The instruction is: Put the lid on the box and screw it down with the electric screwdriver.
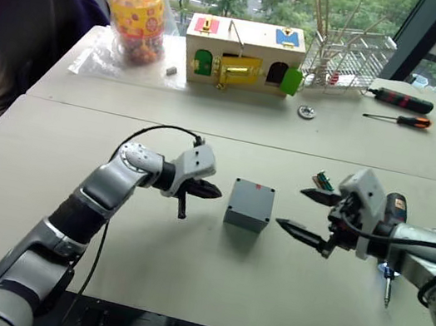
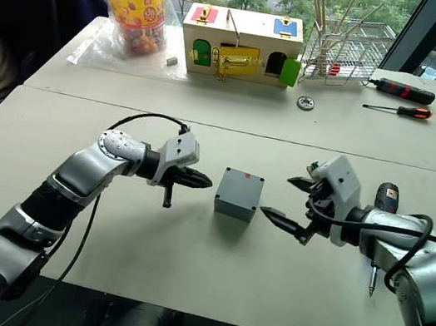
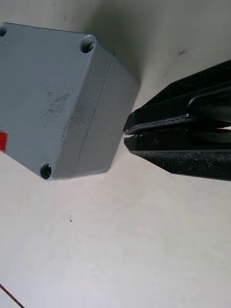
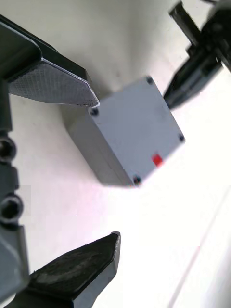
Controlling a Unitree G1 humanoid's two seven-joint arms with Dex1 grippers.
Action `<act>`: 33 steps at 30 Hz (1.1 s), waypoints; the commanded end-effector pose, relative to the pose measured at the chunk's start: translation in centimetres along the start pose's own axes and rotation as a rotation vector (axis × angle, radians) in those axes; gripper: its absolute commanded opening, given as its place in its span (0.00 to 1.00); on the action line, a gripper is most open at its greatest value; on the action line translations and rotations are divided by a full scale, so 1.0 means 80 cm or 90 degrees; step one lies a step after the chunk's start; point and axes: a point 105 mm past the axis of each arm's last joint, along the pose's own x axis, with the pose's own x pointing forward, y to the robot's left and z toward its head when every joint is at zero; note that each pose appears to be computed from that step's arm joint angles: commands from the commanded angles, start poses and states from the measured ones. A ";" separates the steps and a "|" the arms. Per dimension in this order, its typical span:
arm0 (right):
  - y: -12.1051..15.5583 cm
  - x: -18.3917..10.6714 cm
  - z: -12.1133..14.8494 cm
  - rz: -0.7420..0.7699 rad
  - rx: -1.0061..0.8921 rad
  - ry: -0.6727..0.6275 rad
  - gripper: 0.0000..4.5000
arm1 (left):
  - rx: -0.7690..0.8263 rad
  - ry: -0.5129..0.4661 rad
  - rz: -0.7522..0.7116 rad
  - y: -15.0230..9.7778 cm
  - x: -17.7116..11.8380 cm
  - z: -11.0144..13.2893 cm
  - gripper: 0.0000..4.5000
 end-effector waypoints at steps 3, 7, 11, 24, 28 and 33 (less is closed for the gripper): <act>-0.061 -0.024 0.024 -0.146 0.054 -0.066 1.00 | -0.040 -0.168 0.004 0.008 -0.029 0.069 0.00; -0.082 -0.003 0.015 -0.208 0.152 -0.150 1.00 | -0.044 -0.229 -0.007 -0.001 -0.012 0.107 0.00; -0.100 0.019 -0.036 -0.272 0.176 -0.066 0.85 | -0.010 -0.183 -0.027 -0.012 0.005 0.100 0.00; -0.107 0.046 -0.073 -0.256 0.157 -0.037 0.60 | 0.064 -0.122 -0.010 -0.012 0.017 0.096 0.00; -0.110 0.049 -0.075 -0.257 0.161 -0.042 0.60 | 0.074 -0.111 -0.012 -0.012 0.016 0.095 0.00; -0.114 0.050 -0.071 -0.266 0.168 -0.057 0.60 | 0.071 -0.102 -0.013 -0.012 0.017 0.087 0.00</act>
